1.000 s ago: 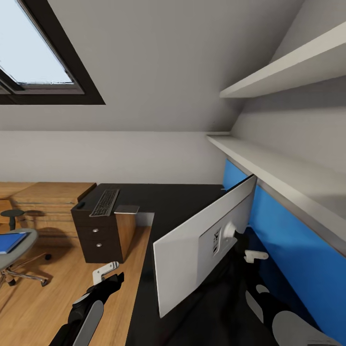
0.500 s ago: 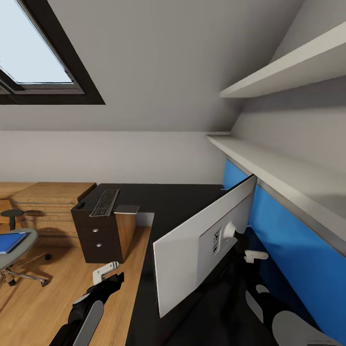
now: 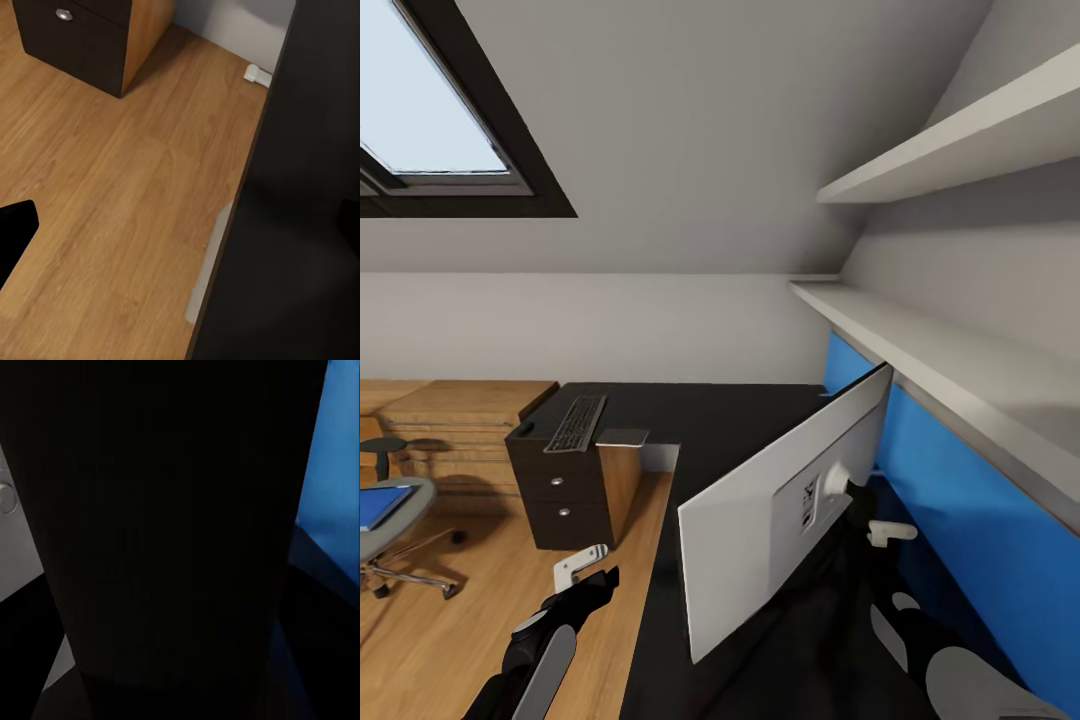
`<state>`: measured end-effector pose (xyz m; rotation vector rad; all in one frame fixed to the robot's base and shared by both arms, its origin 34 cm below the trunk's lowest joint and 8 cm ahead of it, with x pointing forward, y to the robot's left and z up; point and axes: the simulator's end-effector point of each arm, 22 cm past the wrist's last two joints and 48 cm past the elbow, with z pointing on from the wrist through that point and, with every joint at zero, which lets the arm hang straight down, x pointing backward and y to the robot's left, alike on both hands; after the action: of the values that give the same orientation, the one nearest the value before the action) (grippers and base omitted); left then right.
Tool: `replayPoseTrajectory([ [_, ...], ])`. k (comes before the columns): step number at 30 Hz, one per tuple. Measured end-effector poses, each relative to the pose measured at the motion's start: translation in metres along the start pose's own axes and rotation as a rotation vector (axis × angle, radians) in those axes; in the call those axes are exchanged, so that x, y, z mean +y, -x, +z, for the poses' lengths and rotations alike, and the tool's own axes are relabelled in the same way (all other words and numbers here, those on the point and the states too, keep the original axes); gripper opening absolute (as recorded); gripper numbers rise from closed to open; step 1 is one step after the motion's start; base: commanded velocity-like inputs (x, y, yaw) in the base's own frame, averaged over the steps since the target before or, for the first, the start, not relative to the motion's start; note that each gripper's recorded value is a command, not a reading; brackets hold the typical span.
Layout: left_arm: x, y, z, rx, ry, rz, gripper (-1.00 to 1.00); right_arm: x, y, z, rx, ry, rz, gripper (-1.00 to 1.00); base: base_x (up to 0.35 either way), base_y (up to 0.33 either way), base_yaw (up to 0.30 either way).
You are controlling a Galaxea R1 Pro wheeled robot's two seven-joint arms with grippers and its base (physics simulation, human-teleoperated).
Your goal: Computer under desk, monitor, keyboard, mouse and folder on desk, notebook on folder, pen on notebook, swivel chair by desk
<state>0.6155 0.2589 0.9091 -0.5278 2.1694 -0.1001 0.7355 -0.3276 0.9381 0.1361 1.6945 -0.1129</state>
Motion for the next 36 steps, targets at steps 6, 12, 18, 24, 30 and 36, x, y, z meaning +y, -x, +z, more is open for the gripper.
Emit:
replayPoseTrajectory([
  [6,0.000,0.000,0.000,0.000,0.000,0.000,1.00,0.003,0.000,0.000,-0.001,0.012,-0.001,-1.00,0.080,-0.063,0.000],
  [12,0.000,0.000,0.000,0.000,0.000,0.000,1.00,-0.011,0.000,0.000,0.000,-0.050,0.003,-1.00,0.014,-0.021,0.000],
  [18,0.000,0.000,0.000,0.000,0.000,0.000,1.00,-0.008,0.000,0.000,0.002,-0.040,0.004,-1.00,0.049,-0.061,0.000],
  [24,0.000,0.000,0.000,0.000,0.000,0.000,1.00,-0.009,0.000,0.000,0.001,-0.043,0.001,-1.00,0.004,-0.005,0.000],
  [30,0.000,0.000,0.000,0.000,0.000,0.000,1.00,-0.011,0.000,0.000,-0.001,-0.048,-0.001,-1.00,0.000,0.000,0.000],
  [36,0.000,0.000,0.000,0.000,0.000,0.000,1.00,-0.011,0.000,0.000,-0.001,-0.048,0.000,-1.00,0.000,0.000,0.000],
])
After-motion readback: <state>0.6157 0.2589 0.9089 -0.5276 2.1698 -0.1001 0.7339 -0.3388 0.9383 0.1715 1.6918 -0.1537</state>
